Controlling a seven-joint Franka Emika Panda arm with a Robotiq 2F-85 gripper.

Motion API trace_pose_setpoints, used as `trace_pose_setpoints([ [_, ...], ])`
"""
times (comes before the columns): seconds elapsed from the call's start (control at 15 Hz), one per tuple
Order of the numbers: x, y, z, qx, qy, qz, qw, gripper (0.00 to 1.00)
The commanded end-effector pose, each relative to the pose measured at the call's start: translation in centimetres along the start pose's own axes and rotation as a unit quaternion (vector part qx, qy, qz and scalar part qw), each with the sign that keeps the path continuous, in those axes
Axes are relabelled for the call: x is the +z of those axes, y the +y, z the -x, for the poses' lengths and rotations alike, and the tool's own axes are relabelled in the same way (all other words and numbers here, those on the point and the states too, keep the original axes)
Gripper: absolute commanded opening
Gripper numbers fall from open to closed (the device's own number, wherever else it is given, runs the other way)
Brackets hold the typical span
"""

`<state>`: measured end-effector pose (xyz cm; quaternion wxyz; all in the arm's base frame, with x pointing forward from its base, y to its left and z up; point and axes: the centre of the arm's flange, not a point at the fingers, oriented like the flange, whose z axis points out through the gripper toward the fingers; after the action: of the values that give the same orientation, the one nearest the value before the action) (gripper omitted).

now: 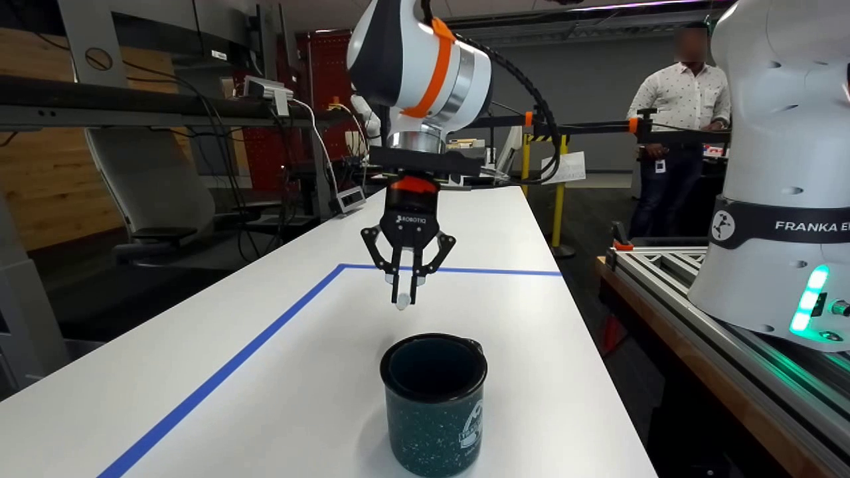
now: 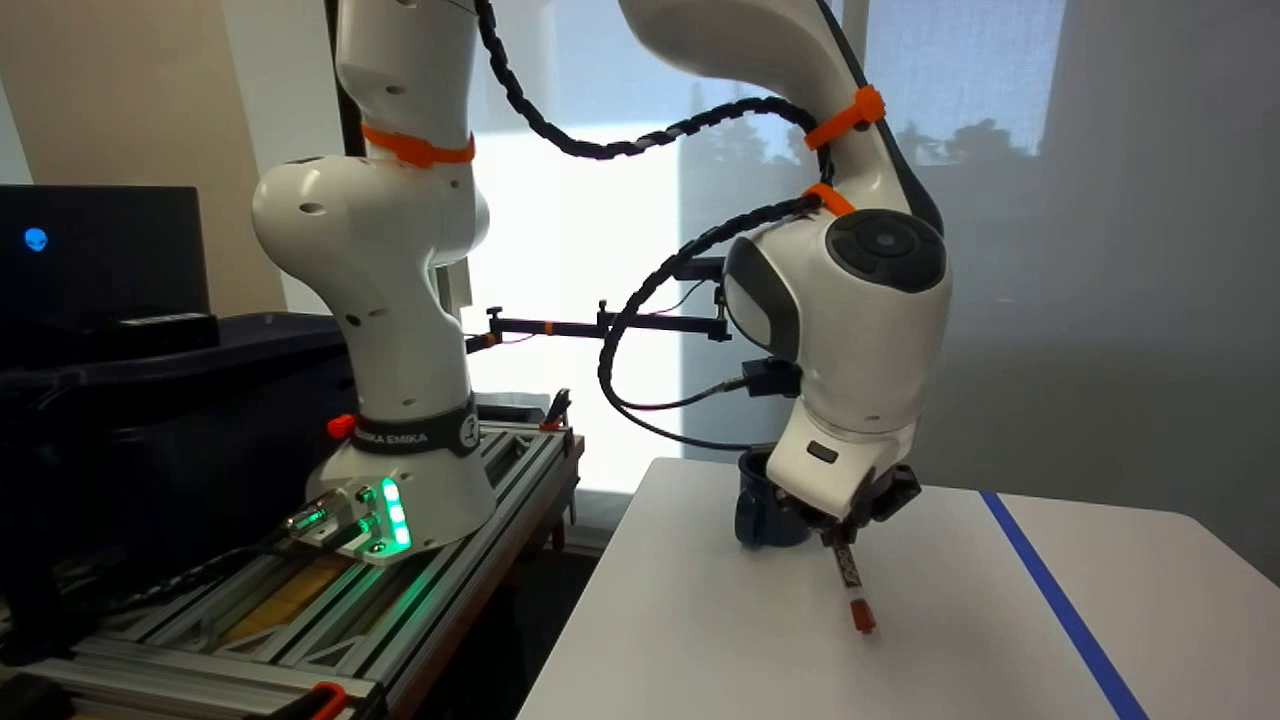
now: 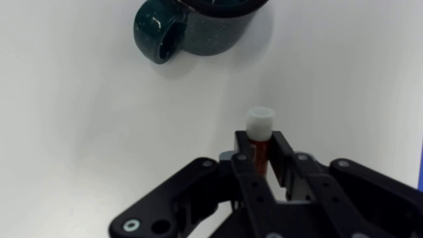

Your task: Put the red marker on the table.

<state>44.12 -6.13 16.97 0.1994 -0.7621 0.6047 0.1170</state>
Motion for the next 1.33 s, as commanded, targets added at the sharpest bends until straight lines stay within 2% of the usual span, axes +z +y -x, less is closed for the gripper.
trace_pose_setpoints([
  [0.0, 1.5, -0.3, -0.6, 0.003, 0.012, 0.010, 0.9999, 0.05],
  [0.53, 3.7, -0.2, -0.9, -0.037, 0.010, 0.019, 0.9991, 0.05],
  [0.6, 3.9, -0.2, -0.8, -0.046, 0.017, 0.022, 0.9986, 0.39],
  [0.93, 2.6, -0.7, 0.2, -0.093, 0.024, 0.017, 0.9952, 0.76],
  [1.13, 0.5, -0.6, 1.5, -0.140, 0.031, 0.025, 0.9893, 1.00],
  [1.27, -0.9, -0.6, 2.4, -0.181, 0.039, 0.036, 0.9820, 1.00],
])
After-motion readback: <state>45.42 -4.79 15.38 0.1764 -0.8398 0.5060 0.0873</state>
